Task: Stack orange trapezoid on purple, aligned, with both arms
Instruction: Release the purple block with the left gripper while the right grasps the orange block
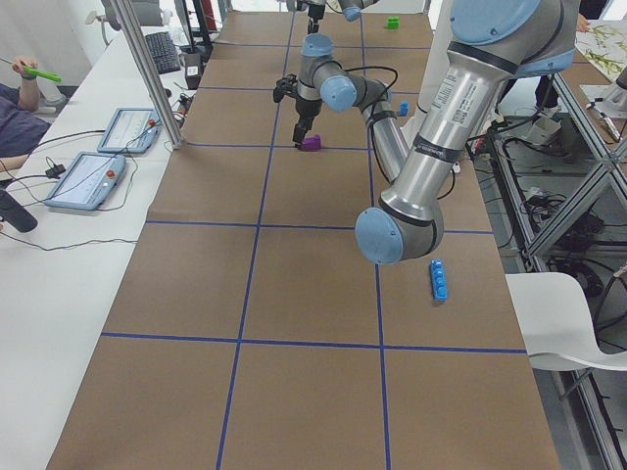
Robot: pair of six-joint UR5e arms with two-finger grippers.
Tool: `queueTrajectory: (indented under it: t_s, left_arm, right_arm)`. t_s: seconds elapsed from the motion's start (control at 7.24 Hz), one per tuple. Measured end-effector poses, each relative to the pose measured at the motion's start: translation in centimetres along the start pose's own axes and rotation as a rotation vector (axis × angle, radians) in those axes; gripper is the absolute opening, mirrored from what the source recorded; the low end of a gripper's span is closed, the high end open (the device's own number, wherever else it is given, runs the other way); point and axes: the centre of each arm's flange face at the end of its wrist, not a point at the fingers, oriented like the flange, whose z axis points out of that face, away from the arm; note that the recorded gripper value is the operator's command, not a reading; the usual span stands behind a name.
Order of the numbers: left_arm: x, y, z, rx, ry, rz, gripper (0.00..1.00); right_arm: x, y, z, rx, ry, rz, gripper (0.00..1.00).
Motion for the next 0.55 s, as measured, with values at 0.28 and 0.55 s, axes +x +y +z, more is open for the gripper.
queueTrajectory:
  t_s: [0.28, 0.55]
  left_arm:
    - [-6.2, 0.6, -1.4, -0.024, -0.006, 0.057, 1.0]
    - [-7.4, 0.9, -1.7, -0.024, -0.009, 0.065, 1.0]
  right_arm:
    - [-1.0, 1.9, 2.5, 0.02, 0.063, 0.1, 0.94]
    - [-0.9, 4.1, 4.0, 0.044, 0.1, 0.138, 0.79]
